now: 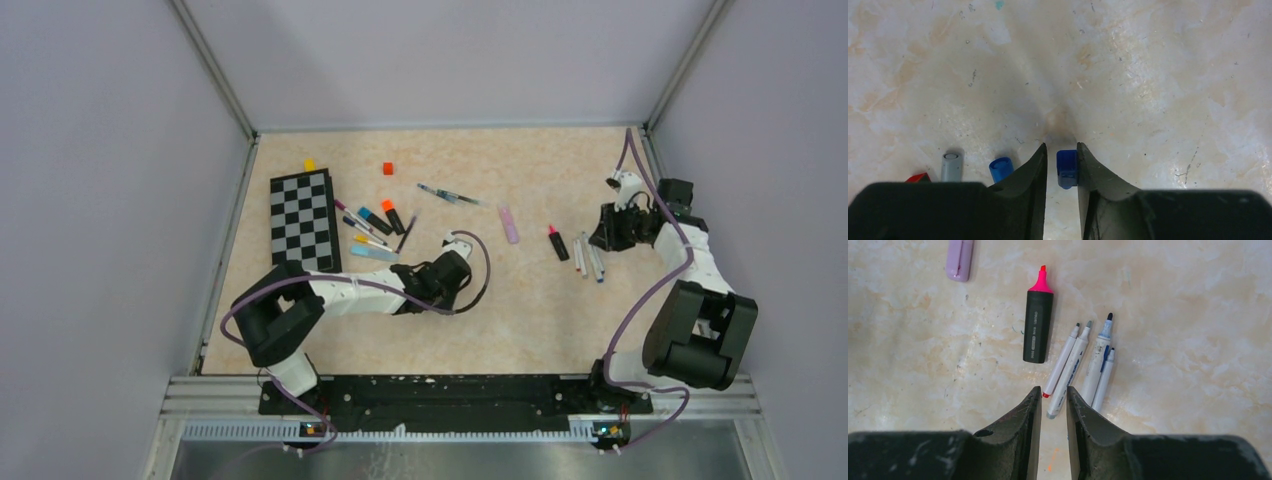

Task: Open the pen caps
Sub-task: Place the pen cap at the center of the board.

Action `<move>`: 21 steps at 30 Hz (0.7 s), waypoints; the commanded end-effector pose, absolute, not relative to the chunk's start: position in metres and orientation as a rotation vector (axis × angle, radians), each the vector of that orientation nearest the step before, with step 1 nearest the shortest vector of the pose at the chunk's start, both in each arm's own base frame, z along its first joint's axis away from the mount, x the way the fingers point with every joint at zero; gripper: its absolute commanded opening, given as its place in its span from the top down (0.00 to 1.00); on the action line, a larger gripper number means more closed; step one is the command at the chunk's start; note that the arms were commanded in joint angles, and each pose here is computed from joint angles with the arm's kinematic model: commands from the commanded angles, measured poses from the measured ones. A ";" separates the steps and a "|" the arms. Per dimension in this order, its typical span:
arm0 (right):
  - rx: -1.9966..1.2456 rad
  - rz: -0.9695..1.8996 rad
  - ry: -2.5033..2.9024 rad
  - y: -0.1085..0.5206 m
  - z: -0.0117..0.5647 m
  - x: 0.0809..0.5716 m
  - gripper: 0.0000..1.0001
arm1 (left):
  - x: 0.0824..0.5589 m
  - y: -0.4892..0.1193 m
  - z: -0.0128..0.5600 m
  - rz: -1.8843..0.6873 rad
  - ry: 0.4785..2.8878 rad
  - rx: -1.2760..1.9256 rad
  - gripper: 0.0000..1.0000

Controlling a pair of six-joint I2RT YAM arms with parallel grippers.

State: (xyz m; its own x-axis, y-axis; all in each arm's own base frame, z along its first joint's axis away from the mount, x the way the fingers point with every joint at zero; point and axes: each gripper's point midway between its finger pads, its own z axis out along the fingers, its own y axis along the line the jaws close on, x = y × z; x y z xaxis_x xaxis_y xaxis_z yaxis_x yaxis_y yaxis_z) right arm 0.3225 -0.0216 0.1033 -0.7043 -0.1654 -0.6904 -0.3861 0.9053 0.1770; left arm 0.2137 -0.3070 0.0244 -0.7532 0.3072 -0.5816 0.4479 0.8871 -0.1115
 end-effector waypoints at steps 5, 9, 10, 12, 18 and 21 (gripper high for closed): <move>-0.436 0.417 2.267 -0.017 0.127 0.325 0.76 | 0.221 -0.315 0.050 -0.351 2.433 0.525 0.59; -0.446 0.425 2.258 -0.015 0.129 0.324 0.76 | 0.223 -0.316 0.056 -0.360 2.416 0.530 0.57; -0.446 0.428 2.257 -0.015 0.129 0.323 0.76 | 0.223 -0.316 0.057 -0.363 2.412 0.529 0.57; -0.450 0.432 2.254 -0.014 0.130 0.323 0.76 | 0.224 -0.316 0.065 -0.377 2.390 0.524 0.56; -0.466 0.444 2.236 -0.011 0.134 0.321 0.76 | 0.235 -0.309 0.094 -0.390 2.251 0.511 0.42; -0.474 0.447 2.222 -0.009 0.137 0.320 0.76 | 0.246 -0.294 0.109 -0.340 2.166 0.480 0.21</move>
